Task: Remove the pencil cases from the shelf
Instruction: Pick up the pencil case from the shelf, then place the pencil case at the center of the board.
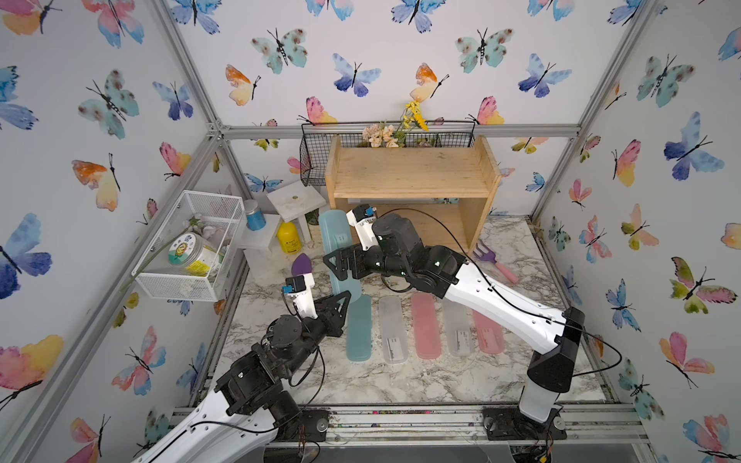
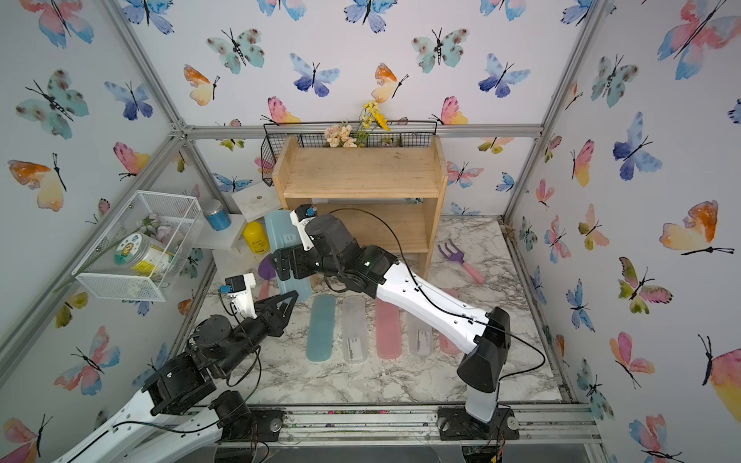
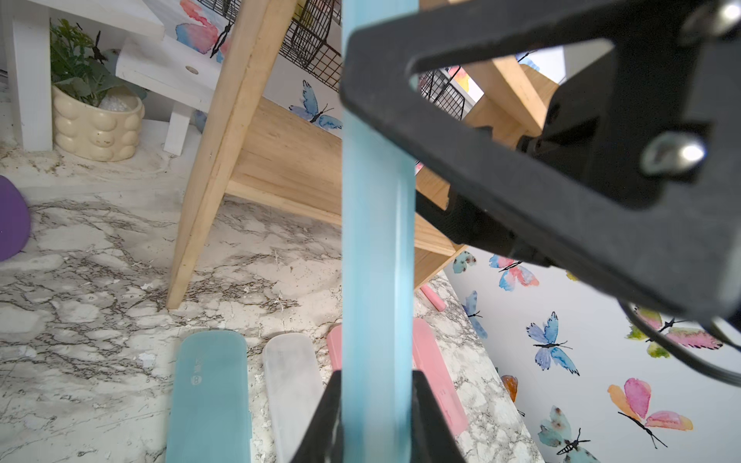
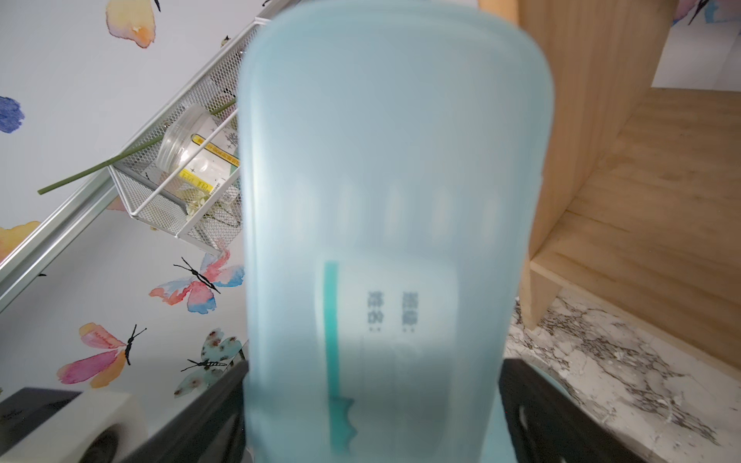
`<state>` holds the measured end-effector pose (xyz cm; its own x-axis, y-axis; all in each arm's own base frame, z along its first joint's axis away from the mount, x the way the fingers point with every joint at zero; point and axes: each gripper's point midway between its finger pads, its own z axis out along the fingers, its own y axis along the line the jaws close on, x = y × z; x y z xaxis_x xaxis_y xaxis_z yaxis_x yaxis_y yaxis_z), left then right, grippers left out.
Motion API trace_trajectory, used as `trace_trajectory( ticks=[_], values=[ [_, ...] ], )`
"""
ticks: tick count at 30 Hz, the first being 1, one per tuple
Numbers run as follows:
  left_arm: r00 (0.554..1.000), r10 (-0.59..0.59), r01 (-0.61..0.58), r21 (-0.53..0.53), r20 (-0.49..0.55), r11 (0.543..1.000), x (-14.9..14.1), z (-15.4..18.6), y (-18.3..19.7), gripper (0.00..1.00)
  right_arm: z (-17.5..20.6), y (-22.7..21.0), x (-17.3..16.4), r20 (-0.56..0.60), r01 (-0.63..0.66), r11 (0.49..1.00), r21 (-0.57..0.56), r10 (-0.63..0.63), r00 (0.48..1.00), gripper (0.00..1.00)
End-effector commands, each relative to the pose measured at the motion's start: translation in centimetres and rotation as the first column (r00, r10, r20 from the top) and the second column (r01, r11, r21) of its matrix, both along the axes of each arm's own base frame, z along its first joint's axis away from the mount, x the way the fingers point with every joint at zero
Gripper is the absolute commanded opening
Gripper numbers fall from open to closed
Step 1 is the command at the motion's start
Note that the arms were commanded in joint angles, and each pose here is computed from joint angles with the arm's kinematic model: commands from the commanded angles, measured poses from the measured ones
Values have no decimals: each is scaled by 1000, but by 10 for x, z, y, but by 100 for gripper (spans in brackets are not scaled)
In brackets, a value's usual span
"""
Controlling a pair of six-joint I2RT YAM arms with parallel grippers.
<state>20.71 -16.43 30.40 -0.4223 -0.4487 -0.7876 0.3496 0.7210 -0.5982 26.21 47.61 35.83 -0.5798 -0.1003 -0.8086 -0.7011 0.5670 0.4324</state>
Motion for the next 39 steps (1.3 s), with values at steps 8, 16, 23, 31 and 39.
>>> trace_trajectory(
  ticks=[8, 16, 23, 31, 39],
  values=[
    [999, 28, -28, 0, 22, 1000, 1, 5, 6, 39, -2, -7, 6, 18, 60, 998, -23, -59, 998, 74],
    [992, 122, -122, 61, 11, 991, 0, 0, 31, 99, 1, -53, 0, 38, 161, 987, -19, -160, 986, 76],
    [913, 386, -404, 154, 136, 902, -4, 22, 104, 99, -67, -124, -19, -33, 262, 952, -157, -270, 962, 78],
    [868, 433, -485, 230, 241, 844, -2, 78, 118, 99, -155, -47, -65, -294, 83, 990, -115, -114, 949, 78],
    [863, 454, -496, 198, 222, 845, -14, 100, 135, 99, -204, 65, -82, -428, 64, 997, -40, -75, 901, 79]
  ],
)
